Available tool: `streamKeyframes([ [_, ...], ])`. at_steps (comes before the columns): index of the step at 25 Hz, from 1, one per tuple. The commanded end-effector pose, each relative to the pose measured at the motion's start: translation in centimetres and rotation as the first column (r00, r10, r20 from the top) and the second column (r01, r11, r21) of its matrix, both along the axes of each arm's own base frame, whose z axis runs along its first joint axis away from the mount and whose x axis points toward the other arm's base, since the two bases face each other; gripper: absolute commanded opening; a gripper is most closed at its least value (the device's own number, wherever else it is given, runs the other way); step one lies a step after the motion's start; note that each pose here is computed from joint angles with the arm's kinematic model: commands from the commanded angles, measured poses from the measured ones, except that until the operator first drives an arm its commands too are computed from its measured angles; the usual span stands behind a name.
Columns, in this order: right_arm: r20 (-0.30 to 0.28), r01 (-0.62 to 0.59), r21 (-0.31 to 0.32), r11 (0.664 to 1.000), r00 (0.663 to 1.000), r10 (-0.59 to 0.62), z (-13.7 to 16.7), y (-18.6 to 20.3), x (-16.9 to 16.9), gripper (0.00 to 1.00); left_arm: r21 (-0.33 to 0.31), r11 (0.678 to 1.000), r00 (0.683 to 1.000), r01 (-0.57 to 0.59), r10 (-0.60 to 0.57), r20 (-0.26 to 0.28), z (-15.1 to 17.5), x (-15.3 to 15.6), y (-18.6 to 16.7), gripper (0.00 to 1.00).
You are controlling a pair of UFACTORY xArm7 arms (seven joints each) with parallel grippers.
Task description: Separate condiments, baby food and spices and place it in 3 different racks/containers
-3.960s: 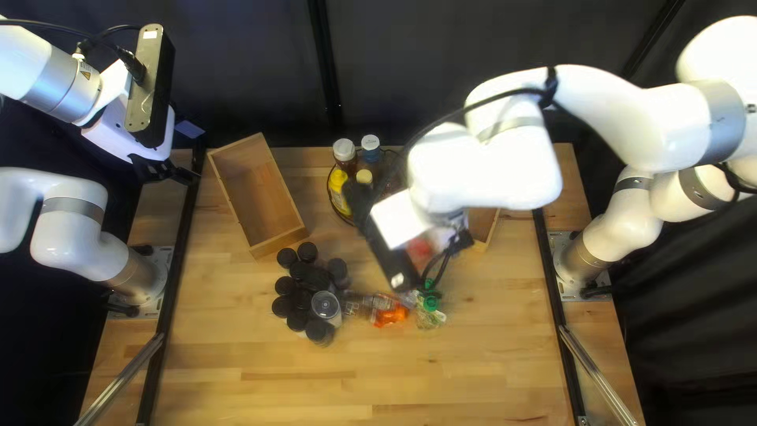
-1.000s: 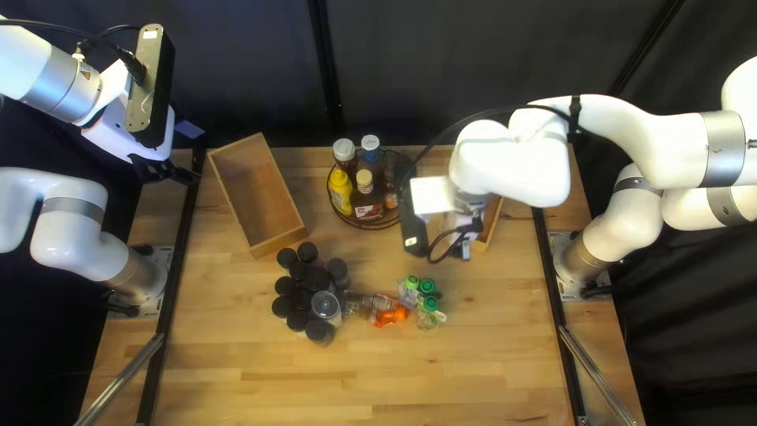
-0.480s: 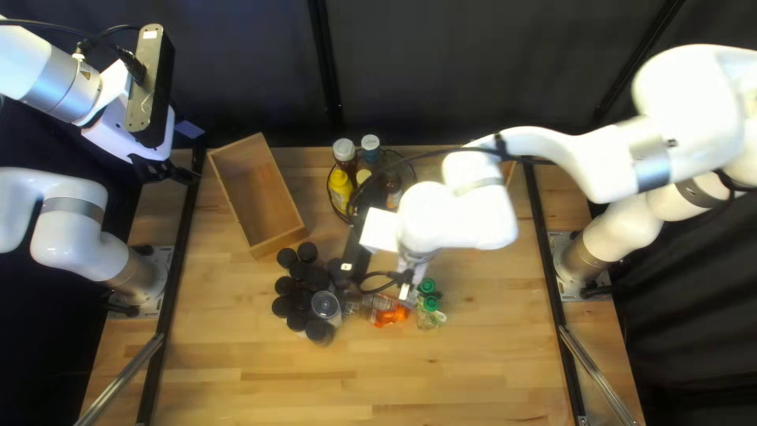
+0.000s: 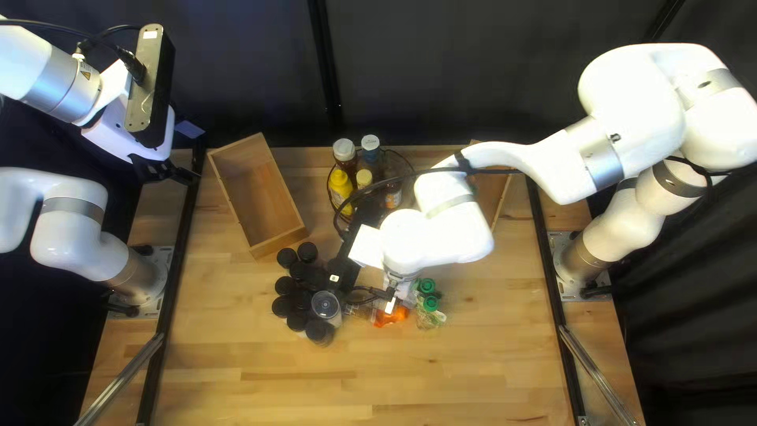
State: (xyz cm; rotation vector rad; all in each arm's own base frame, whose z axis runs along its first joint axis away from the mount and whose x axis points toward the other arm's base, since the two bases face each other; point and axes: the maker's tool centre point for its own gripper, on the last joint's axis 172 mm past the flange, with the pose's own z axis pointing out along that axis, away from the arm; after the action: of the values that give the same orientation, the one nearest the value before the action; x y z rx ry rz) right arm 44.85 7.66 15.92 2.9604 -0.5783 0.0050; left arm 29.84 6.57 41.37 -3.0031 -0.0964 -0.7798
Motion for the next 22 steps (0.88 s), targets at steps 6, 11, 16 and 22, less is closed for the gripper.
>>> streamKeyframes([
  [6, -0.034, 0.06, -0.028, 0.998, 0.998, -0.06, -1.6, -0.5, -0.3, 0.97, 0.0, 1.0, 1.0, 0.0, 0.0, 0.0, 0.0, 0.0, 0.0, 1.0],
  [11, -0.044, 0.085, -0.041, 0.996, 0.995, -0.087, -2.2, -0.5, -0.4, 0.72, 0.0, 1.0, 1.0, 0.0, 0.0, 0.0, 0.0, 0.0, 0.0, 1.0],
  [16, -0.044, 0.108, -0.053, 0.993, 0.993, -0.11, -2.5, -0.5, -0.6, 0.15, 0.0, 1.0, 1.0, 0.0, 0.0, 0.0, 0.0, 0.0, 0.0, 1.0],
  [22, -0.042, 0.12, -0.073, 0.99, 0.991, -0.123, -2.1, -0.4, -0.8, 0.02, 0.0, 1.0, 1.0, 0.0, 0.0, 0.0, 0.0, 0.0, 0.0, 1.0],
])
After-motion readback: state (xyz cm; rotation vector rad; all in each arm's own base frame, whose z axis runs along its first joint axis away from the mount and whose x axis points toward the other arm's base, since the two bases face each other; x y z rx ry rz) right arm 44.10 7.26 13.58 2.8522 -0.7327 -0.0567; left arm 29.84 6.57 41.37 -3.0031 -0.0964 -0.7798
